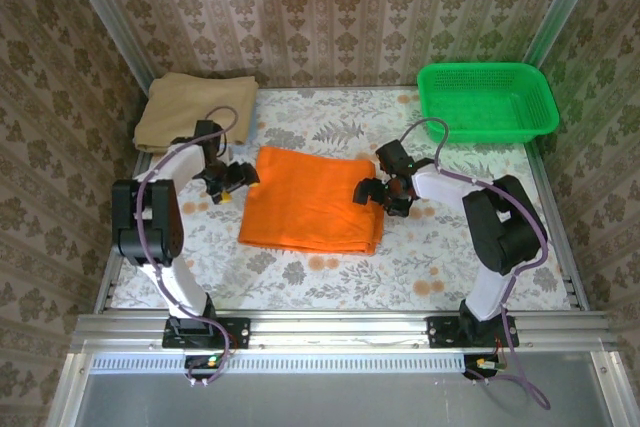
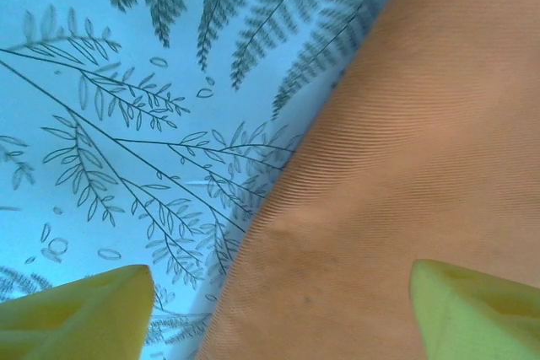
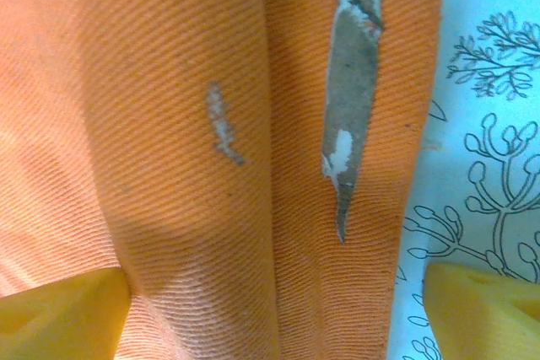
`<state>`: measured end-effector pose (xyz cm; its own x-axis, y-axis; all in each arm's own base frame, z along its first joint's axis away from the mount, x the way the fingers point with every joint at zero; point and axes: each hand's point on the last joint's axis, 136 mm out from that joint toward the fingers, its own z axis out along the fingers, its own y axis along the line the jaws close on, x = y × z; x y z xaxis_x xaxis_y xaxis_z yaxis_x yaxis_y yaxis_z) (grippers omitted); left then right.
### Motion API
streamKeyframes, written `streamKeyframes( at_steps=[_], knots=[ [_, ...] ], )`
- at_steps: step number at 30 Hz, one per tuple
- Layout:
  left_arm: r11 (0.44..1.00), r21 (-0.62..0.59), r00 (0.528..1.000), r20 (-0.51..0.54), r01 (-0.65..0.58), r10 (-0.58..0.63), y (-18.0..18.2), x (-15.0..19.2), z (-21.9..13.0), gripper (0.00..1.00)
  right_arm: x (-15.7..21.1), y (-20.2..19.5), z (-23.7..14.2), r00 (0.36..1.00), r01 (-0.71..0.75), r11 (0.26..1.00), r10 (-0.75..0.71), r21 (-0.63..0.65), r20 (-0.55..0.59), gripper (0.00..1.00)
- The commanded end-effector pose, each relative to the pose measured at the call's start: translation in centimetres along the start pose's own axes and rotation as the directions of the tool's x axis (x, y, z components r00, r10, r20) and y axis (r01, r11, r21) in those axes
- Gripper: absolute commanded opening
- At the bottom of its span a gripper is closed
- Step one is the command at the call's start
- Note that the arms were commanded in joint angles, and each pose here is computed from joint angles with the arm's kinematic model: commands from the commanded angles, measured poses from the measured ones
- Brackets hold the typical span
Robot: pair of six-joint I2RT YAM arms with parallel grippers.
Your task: Fold and stack the trousers
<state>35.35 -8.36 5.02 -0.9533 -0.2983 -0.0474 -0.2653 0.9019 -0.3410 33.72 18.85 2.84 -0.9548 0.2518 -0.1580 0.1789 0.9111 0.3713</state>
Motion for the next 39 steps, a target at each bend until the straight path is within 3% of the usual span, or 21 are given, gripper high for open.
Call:
streamKeyframes(
  at_steps=[1, 6, 11, 14, 19, 24, 26, 30, 34, 39],
  knots=[
    [0.999, -0.010, 0.996, -0.086, 0.038, -0.039, 1.1, 2.1, 2.4, 0.75, 5.0, 1.8, 2.8, 0.988, -0.026, 0.998, 0.016, -0.063, -0.152, 0.89],
    [0.994, 0.094, 0.990, -0.133, 0.064, -0.052, -0.4, 3.8, 4.8, 0.60, 6.5, 3.2, 4.6, 0.977, -0.116, 0.979, 0.083, -0.166, -0.194, 0.79],
    [0.987, 0.154, 0.992, -0.124, 0.045, -0.026, -1.9, 3.9, 4.5, 0.49, 6.6, 6.5, 4.7, 0.974, -0.114, 0.951, 0.049, -0.287, -0.222, 0.66],
    [0.984, 0.179, 0.995, -0.103, 0.027, -0.009, -2.6, 3.8, 3.2, 0.52, 6.8, 7.7, 4.3, 0.974, -0.115, 0.935, 0.039, -0.335, -0.225, 0.63],
    [0.974, 0.227, 0.998, -0.056, -0.011, 0.025, -3.7, 3.4, 1.1, 0.69, 7.2, 8.0, 4.5, 0.970, -0.117, 0.931, 0.033, -0.346, -0.240, 0.63],
    [0.991, 0.135, 0.996, -0.093, 0.001, 0.012, -1.6, 4.2, 2.8, 0.70, 8.0, 9.1, 5.6, 0.967, -0.096, 0.931, 0.003, -0.351, -0.256, 0.56],
    [0.993, 0.116, 0.995, -0.102, 0.004, 0.008, -1.0, 4.4, 3.5, 0.64, 8.1, 9.3, 5.9, 0.967, -0.092, 0.932, -0.001, -0.350, -0.256, 0.49],
    [0.995, 0.104, 0.995, -0.104, 0.001, 0.010, -0.8, 4.5, 3.9, 0.28, 7.6, 10.3, 6.3, 0.966, -0.090, 0.921, -0.011, -0.379, -0.257, 0.24],
    [0.991, 0.131, 0.996, -0.079, -0.024, 0.034, -1.6, 3.9, 3.0, 0.00, 6.7, 12.0, 4.9, 0.972, -0.071, 0.899, -0.034, -0.432, -0.231, 0.02],
    [0.986, 0.148, 0.997, 0.018, -0.071, 0.070, -3.5, 2.2, -1.0, 0.00, 4.5, 14.1, 1.7, 0.989, -0.013, 0.881, -0.060, -0.473, -0.137, 0.00]
  ],
)
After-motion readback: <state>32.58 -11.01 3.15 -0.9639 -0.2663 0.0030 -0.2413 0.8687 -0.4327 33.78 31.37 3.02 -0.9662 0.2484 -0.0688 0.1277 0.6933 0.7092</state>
